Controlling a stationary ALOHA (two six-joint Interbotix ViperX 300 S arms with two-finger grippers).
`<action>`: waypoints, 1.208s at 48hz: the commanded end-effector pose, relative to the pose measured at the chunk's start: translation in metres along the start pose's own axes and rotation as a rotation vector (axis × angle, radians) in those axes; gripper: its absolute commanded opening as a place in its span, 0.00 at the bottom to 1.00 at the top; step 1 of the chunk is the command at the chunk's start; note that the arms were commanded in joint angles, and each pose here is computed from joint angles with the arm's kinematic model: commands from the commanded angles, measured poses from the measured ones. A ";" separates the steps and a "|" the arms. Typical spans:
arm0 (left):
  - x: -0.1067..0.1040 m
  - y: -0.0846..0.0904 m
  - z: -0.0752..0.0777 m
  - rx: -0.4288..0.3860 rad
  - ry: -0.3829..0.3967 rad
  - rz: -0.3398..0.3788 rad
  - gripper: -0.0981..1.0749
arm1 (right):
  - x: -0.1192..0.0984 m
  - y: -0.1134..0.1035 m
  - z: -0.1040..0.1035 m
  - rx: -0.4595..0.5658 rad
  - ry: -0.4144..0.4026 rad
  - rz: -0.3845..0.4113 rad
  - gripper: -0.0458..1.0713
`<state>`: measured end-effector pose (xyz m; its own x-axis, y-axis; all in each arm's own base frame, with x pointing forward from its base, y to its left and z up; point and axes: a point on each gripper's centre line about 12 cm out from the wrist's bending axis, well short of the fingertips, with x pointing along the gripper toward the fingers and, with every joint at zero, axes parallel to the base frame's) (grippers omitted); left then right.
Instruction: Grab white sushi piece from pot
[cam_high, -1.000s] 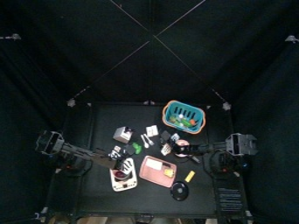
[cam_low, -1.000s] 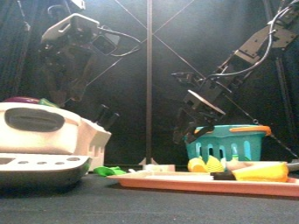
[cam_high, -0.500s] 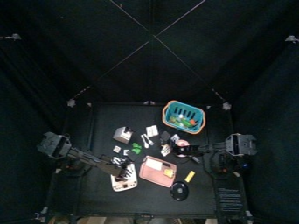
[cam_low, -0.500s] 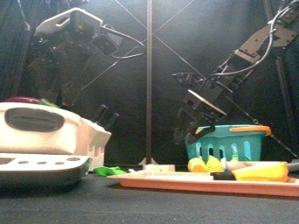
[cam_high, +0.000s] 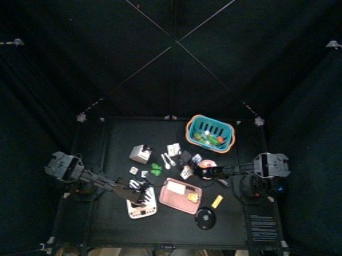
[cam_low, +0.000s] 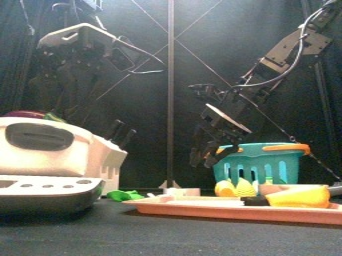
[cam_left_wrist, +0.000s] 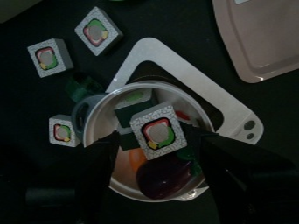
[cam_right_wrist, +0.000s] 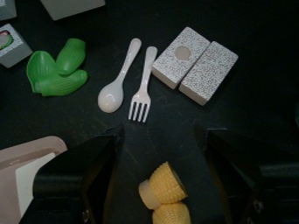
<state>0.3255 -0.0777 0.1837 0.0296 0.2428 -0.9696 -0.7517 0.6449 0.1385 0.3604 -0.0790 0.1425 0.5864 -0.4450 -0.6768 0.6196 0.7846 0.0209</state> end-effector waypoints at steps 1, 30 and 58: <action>-0.002 0.000 0.002 -0.008 -0.002 -0.009 0.89 | -0.005 0.002 0.012 0.009 -0.032 0.010 0.89; 0.000 0.003 0.008 -0.006 -0.042 -0.039 0.69 | -0.004 0.001 0.011 0.011 -0.030 0.006 0.89; -0.024 0.013 0.016 0.013 -0.143 -0.063 0.68 | -0.005 0.002 0.008 0.017 -0.021 0.008 0.89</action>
<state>0.3248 -0.0632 0.1964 0.1217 0.2972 -0.9470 -0.7391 0.6640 0.1134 0.3598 -0.0789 0.1419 0.5842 -0.4445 -0.6791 0.6221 0.7826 0.0229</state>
